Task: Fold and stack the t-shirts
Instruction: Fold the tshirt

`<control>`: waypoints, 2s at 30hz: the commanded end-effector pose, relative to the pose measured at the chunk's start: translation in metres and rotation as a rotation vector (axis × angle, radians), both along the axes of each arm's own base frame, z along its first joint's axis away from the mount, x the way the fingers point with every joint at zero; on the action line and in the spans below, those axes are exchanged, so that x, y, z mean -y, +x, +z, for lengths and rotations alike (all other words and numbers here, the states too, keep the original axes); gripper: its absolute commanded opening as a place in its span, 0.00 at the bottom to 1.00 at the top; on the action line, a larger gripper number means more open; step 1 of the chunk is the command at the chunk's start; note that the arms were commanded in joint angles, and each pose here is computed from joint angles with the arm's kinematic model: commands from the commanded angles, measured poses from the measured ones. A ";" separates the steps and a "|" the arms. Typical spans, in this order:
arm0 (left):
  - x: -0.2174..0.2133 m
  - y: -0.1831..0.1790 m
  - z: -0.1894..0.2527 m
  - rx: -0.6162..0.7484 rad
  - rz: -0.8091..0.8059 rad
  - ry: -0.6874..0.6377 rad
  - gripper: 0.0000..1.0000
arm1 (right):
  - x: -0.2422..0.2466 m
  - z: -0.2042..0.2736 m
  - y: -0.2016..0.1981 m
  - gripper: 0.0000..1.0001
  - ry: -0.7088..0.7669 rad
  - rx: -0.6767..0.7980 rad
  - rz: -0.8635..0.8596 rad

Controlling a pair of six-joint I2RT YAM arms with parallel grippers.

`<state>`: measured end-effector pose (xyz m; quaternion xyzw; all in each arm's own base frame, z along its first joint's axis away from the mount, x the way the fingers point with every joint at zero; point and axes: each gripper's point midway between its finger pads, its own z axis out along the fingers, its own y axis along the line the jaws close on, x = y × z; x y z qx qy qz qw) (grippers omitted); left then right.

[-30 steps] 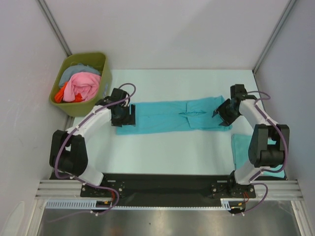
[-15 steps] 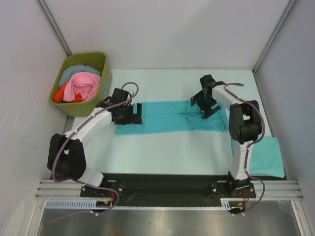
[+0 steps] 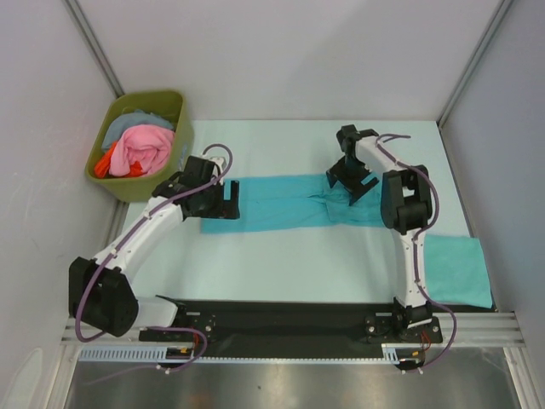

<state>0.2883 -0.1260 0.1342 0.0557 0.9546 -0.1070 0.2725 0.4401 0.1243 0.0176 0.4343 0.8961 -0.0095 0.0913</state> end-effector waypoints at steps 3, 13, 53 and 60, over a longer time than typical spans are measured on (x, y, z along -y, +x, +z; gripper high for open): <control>0.000 0.015 0.026 0.078 -0.044 0.044 0.99 | 0.063 -0.051 0.050 1.00 -0.216 -0.014 0.162; 0.039 0.057 0.029 0.096 -0.082 0.098 1.00 | 0.049 -0.016 0.101 1.00 -0.231 0.153 0.264; 0.088 0.024 -0.172 -0.482 -0.298 0.226 0.95 | 0.036 0.190 -0.080 1.00 -0.085 0.425 0.547; 0.088 -0.104 -0.191 -0.672 -0.282 0.182 0.95 | 0.041 0.146 -0.083 1.00 -0.059 0.336 0.511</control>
